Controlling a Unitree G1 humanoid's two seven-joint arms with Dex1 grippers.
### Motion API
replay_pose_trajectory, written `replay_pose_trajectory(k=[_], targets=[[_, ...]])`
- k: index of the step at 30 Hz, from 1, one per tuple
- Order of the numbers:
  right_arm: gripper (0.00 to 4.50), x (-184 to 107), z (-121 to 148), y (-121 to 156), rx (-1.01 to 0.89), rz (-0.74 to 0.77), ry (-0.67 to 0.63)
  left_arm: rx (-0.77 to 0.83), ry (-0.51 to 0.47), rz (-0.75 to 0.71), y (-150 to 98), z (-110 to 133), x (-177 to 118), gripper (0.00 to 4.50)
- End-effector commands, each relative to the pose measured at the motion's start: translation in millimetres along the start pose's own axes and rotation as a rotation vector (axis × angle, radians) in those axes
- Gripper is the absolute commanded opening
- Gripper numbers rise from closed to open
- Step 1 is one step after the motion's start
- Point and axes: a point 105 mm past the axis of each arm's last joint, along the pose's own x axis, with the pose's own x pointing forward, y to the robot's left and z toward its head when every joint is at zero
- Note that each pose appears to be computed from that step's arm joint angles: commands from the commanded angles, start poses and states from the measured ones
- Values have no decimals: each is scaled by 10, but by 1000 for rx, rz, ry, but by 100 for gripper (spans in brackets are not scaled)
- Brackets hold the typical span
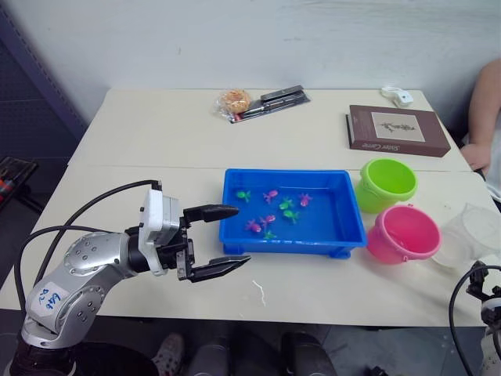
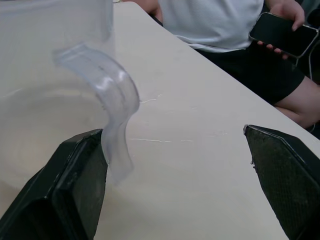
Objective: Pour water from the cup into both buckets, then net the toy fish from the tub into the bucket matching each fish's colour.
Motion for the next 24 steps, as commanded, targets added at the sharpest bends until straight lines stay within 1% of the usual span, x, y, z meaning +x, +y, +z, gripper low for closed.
replay_pose_trajectory(k=[1,3,5,12,13,15,19,22,24], targets=[[450,-6,129,-273,2,-112,-58,4,-17,-26,-138,94,8,447],[450,11,132,-305,13,-130,-67,-7,-9,-32,-169,84,12,447],[450,48,130,-279,18,-124,-73,-7,-12,-34,-166,107,23,447],[450,131,104,-163,67,-98,-85,37,2,-23,-38,163,7,447],[424,132,116,-156,77,-92,-97,37,3,-25,-40,164,7,450],[356,135,139,-143,93,-82,-118,37,3,-28,-46,164,10,450],[153,118,187,-78,143,-26,-148,26,-1,-41,-87,159,32,450],[5,78,200,-92,152,-11,-163,9,-4,-47,-121,131,41,450],[5,61,227,-100,155,-8,-180,6,-6,-47,-122,120,49,450]])
